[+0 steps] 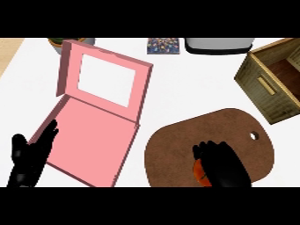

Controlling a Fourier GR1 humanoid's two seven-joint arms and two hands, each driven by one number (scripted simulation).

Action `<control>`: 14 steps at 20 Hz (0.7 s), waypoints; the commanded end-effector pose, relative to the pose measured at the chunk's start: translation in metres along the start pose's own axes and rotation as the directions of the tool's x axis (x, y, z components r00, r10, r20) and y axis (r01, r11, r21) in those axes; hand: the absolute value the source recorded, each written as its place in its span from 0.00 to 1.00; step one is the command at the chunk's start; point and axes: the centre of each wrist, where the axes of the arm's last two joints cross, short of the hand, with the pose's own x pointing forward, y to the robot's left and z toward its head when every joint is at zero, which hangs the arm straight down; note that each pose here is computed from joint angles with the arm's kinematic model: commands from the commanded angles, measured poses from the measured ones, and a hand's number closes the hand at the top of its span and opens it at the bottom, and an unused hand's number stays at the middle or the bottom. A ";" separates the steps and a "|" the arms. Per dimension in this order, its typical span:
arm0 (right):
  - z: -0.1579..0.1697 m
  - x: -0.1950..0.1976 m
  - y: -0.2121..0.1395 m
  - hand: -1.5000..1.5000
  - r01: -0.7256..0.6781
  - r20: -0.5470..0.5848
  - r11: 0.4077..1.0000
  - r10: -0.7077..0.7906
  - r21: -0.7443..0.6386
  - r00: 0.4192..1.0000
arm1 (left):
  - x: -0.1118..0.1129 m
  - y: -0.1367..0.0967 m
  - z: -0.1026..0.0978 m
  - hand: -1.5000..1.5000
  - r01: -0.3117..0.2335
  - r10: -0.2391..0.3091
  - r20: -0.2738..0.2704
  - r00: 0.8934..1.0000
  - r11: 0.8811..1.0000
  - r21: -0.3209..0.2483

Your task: Pick the tomato from the cutting board and place it in the basket

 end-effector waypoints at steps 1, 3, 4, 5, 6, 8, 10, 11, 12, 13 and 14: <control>0.045 -0.028 -0.004 1.00 0.029 0.135 0.994 -0.042 0.101 0.990 | -0.025 0.006 0.002 0.50 -0.020 0.020 -0.103 0.994 1.000 0.005; 0.067 -0.034 0.000 1.00 0.017 0.218 0.982 -0.059 0.189 0.974 | -0.027 0.005 0.005 0.50 -0.044 0.045 -0.110 0.993 0.999 0.016; 0.071 -0.054 -0.016 1.00 0.001 0.216 0.986 -0.037 0.166 0.976 | -0.023 -0.009 0.005 0.50 -0.041 0.041 -0.105 0.994 0.999 0.004; 0.083 -0.055 -0.016 1.00 -0.001 0.226 0.989 -0.033 0.150 0.974 | -0.024 0.001 0.001 0.50 -0.044 0.044 -0.119 0.992 0.999 0.006; 0.079 -0.073 -0.027 1.00 -0.001 0.231 0.995 -0.023 0.103 0.973 | -0.025 -0.003 0.011 0.50 -0.033 0.033 -0.123 0.992 0.999 -0.004; 0.083 -0.076 -0.042 1.00 0.038 0.211 0.999 -0.041 0.020 0.977 | -0.018 -0.004 0.009 0.50 -0.026 0.027 -0.099 0.995 1.000 0.011; 0.095 -0.074 -0.052 1.00 0.161 0.229 0.986 -0.148 -0.041 0.962 | -0.026 -0.003 0.009 0.50 -0.045 0.045 -0.123 0.991 0.999 0.000; 0.098 -0.060 -0.059 1.00 0.294 0.240 0.956 -0.281 -0.018 0.929 | -0.033 -0.002 0.015 0.50 -0.051 0.050 -0.123 0.991 0.999 -0.009; 0.097 -0.065 -0.068 1.00 0.374 0.253 0.926 -0.352 -0.047 0.901 | -0.018 0.000 0.007 0.50 -0.046 0.045 -0.097 0.994 0.999 -0.009; 0.097 -0.044 -0.061 1.00 0.589 0.271 0.806 -0.554 -0.063 0.787 | -0.028 -0.004 0.012 0.50 -0.047 0.049 -0.111 0.993 0.999 0.019; 0.102 -0.041 -0.071 1.00 0.665 0.300 0.743 -0.618 -0.079 0.727 | -0.021 0.002 0.011 0.50 -0.056 0.058 -0.105 0.993 0.998 0.018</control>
